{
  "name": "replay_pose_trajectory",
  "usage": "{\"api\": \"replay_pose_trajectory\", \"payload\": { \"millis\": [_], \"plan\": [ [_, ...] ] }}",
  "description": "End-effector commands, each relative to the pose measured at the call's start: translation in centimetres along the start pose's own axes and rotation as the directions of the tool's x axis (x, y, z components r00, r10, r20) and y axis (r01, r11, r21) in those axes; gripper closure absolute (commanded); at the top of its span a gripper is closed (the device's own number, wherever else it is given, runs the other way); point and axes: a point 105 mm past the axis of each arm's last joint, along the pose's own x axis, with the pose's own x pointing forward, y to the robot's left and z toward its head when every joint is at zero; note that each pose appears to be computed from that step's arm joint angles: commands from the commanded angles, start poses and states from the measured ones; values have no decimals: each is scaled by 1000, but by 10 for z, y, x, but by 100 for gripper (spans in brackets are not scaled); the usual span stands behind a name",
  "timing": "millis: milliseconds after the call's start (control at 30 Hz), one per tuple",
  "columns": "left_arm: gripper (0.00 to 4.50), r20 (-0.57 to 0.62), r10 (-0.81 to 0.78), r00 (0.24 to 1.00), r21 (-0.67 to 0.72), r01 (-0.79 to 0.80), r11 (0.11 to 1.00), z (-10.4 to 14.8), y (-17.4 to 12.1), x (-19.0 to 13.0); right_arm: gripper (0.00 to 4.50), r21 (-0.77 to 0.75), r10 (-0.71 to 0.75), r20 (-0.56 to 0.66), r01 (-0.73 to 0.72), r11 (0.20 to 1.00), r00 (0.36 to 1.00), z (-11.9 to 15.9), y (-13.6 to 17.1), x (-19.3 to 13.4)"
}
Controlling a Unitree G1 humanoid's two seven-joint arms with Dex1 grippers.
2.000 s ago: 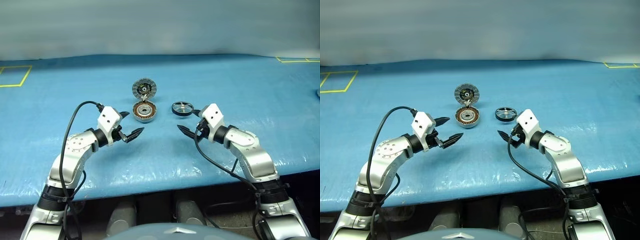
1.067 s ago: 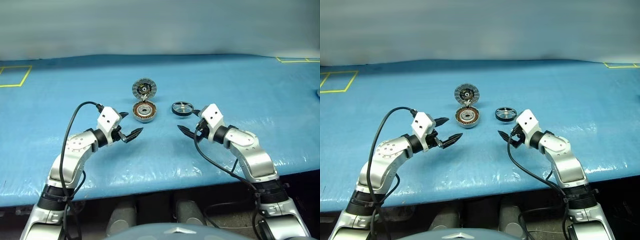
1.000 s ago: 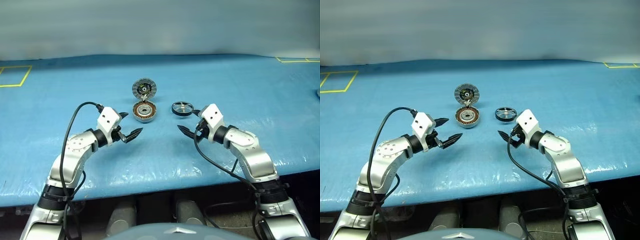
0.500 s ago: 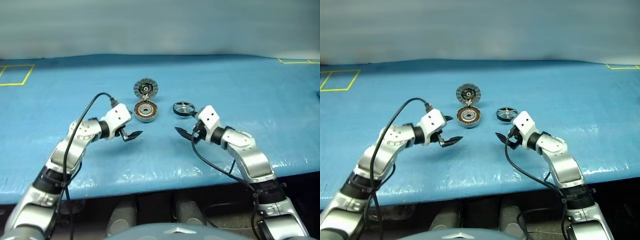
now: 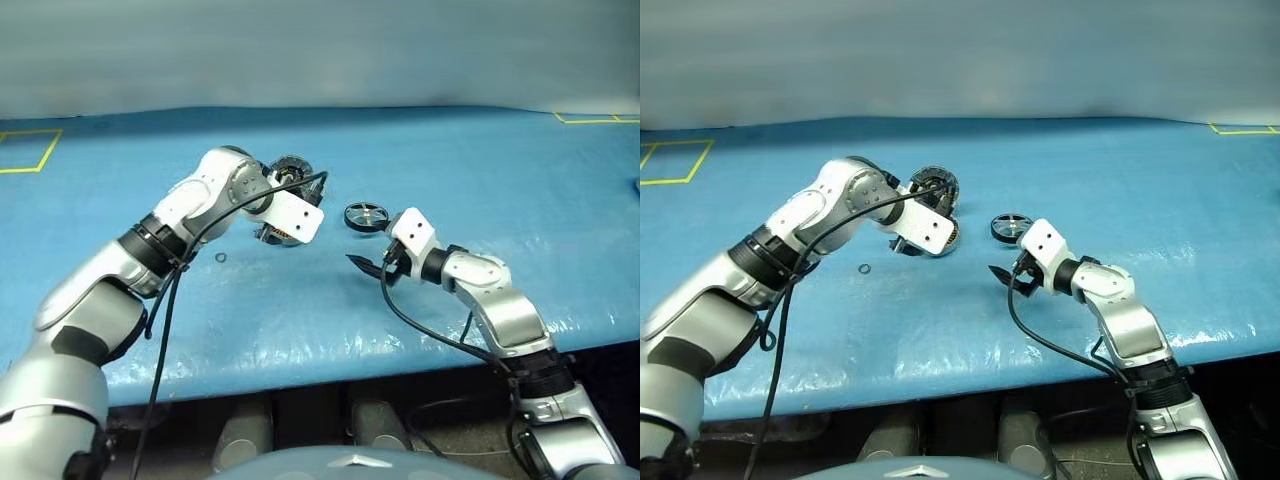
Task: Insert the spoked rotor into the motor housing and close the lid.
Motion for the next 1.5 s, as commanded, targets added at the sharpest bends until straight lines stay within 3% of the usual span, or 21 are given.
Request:
{"api": "replay_pose_trajectory", "payload": {
  "millis": [33,267,733,1500],
  "plan": [
    [0,-38,6,999,81,-3,997,5,12,-1,3,-30,-17,45,18,999,999,16,-5,-11],
    [0,-112,-75,991,159,93,983,-1,2,18,3,-33,-18,46,20,999,999,19,0,-12],
    [0,-130,-64,989,76,75,994,-16,3,31,3,-30,-40,51,42,999,998,19,2,-10],
    [0,-139,-111,984,63,121,991,-21,1,44,3,-85,-83,89,91,992,993,31,3,-10]
  ]
}}
